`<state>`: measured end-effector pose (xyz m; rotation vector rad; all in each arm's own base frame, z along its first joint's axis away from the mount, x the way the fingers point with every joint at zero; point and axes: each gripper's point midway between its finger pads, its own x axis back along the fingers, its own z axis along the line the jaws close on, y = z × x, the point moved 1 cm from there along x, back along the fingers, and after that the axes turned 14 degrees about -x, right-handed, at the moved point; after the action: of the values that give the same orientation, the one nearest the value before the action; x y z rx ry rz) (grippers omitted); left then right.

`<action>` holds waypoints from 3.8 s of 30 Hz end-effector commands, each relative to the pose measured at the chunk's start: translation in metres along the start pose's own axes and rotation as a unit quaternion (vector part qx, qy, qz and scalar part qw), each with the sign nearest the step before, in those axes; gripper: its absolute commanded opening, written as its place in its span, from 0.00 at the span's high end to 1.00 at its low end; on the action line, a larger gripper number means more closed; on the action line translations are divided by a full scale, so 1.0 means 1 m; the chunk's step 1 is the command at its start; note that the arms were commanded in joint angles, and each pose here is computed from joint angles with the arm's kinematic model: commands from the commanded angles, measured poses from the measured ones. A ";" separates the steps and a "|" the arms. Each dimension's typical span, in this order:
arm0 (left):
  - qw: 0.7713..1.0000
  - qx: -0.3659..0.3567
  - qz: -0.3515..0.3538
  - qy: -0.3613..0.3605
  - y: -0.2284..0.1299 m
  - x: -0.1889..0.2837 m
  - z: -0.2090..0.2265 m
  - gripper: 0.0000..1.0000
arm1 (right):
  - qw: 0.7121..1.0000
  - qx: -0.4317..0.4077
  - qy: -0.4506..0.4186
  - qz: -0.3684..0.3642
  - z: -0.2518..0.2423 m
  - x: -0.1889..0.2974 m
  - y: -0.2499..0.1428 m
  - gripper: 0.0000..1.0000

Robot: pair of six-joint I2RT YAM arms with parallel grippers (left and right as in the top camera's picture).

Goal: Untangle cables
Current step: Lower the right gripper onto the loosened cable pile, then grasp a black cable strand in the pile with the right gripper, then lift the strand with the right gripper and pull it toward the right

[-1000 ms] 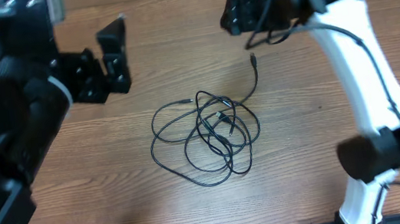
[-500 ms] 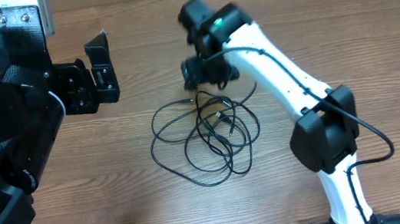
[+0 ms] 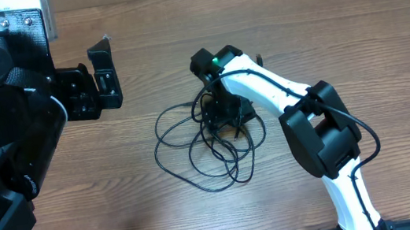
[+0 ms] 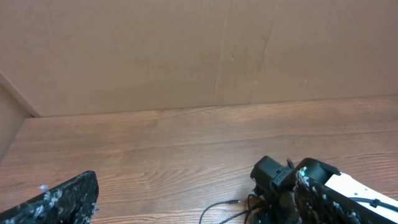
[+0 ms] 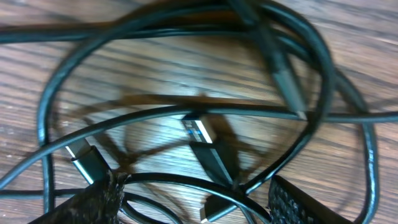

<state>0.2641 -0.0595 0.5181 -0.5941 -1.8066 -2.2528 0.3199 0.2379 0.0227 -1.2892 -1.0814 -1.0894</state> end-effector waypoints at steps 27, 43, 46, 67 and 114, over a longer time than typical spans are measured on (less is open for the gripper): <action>0.999 -0.004 0.042 -0.009 -0.012 -0.018 -0.006 0.00 | 0.992 0.050 0.073 -0.093 0.046 0.059 -0.011 0.27; 0.998 -0.009 0.056 -0.009 -0.019 -0.017 -0.007 0.00 | 0.993 0.049 0.067 -0.085 0.039 0.022 -0.013 0.28; 0.998 -0.010 0.062 -0.009 -0.022 -0.017 -0.007 0.00 | 0.993 0.049 0.067 -0.085 0.039 0.022 -0.013 0.27; 0.995 -0.019 0.100 -0.008 -0.040 -0.014 -0.006 0.00 | 0.992 0.053 0.068 -0.087 0.037 0.003 -0.013 0.96; 0.983 -0.029 0.167 -0.074 -0.059 -0.053 -0.037 0.00 | 0.449 0.040 0.314 -0.836 -0.135 0.683 -0.245 0.96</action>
<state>0.2816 -0.0779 0.4406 -0.9519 -1.5488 -2.0964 0.1921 0.1059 0.7265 0.8637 -1.4249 -2.5283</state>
